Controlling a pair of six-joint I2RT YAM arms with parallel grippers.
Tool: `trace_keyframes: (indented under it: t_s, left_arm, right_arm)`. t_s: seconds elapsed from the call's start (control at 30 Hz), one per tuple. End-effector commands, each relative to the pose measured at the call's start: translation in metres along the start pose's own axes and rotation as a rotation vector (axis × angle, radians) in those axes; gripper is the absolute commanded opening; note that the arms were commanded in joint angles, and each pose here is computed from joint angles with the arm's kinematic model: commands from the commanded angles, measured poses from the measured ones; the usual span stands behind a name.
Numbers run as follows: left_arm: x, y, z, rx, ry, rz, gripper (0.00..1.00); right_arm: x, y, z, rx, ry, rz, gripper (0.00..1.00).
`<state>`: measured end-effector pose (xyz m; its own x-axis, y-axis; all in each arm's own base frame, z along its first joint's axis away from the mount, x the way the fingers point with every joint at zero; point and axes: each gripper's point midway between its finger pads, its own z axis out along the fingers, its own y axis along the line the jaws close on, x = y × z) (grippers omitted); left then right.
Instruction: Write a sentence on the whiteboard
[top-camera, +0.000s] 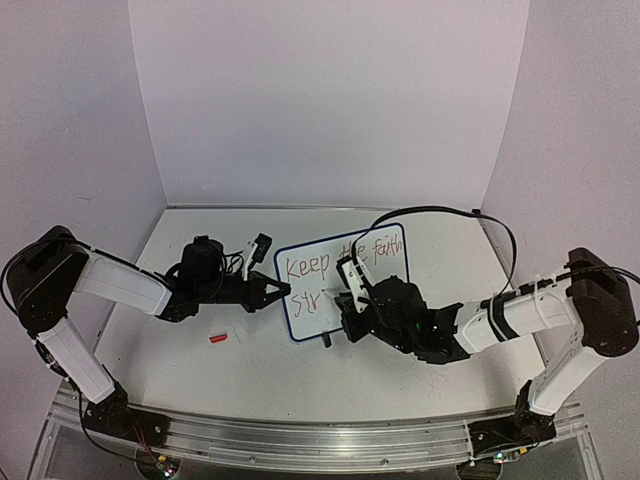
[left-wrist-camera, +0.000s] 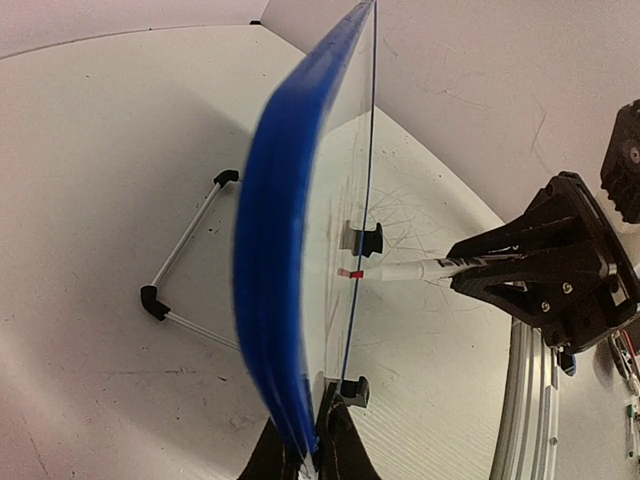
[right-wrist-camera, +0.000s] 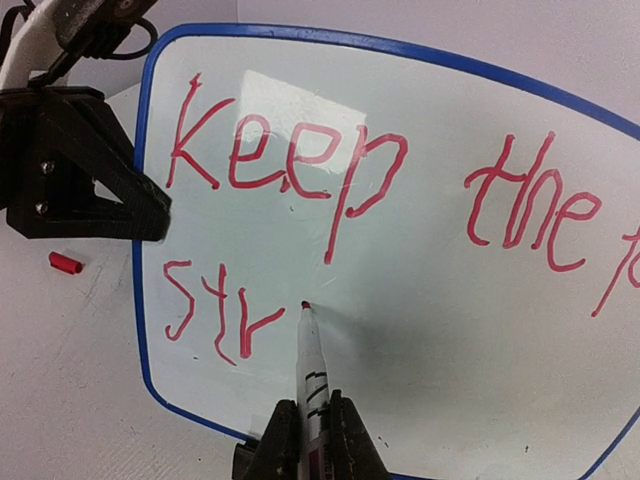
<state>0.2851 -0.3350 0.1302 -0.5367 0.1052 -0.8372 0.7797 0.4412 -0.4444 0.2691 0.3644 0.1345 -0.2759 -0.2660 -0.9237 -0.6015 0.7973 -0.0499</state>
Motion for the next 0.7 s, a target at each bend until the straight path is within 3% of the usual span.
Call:
trace_keyframes:
  t_s: [0.0,0.67]
  left_arm:
    - [0.01,0.047,-0.007,-0.223,0.028,0.02,0.0]
    - [0.012,0.049,-0.006,-0.229,0.033,0.02,0.0]
  right_arm:
    - [-0.016,0.002,0.005,0.002,-0.036,0.025,0.0]
    - [0.014,0.003,-0.004,-0.035,0.05,0.022,0.0]
